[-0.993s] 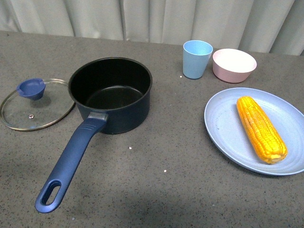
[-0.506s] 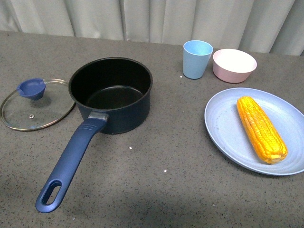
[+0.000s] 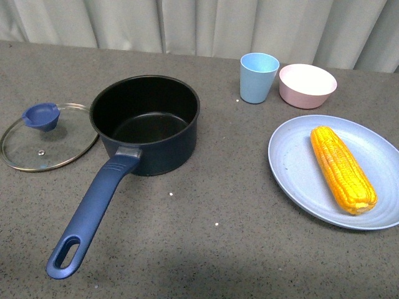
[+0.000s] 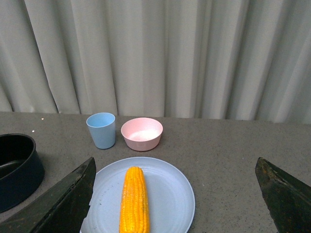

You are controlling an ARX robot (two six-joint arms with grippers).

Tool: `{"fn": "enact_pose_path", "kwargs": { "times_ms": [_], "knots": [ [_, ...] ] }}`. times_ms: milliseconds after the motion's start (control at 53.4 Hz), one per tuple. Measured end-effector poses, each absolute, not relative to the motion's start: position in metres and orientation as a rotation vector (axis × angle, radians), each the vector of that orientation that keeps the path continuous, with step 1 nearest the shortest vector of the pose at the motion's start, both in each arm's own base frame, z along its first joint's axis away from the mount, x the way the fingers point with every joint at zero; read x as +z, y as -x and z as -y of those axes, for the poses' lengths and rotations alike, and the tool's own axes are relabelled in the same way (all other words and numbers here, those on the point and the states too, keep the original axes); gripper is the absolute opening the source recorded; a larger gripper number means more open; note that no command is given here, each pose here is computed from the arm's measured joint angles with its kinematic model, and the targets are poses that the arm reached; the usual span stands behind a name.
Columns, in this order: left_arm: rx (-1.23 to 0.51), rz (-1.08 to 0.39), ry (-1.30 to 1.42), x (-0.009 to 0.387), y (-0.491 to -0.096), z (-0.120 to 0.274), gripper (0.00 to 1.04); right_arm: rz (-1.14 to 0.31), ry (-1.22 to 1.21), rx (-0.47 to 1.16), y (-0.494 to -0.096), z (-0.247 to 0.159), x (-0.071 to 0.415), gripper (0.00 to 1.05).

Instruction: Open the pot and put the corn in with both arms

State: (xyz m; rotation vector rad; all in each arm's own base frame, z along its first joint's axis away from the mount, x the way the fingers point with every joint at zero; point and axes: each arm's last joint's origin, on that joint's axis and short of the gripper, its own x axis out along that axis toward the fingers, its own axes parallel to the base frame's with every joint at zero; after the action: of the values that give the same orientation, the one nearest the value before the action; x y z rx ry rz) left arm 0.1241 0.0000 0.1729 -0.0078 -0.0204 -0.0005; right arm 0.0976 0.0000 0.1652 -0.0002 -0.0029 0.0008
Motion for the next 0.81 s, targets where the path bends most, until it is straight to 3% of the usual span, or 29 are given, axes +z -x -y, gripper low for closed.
{"fn": "enact_pose_path", "kwargs": {
  "times_ms": [806],
  "knots": [
    [-0.001, -0.01, 0.007, 0.169, -0.101, 0.0, 0.04, 0.003, 0.0, 0.001, -0.098, 0.0, 0.165, 0.96]
  ]
}}
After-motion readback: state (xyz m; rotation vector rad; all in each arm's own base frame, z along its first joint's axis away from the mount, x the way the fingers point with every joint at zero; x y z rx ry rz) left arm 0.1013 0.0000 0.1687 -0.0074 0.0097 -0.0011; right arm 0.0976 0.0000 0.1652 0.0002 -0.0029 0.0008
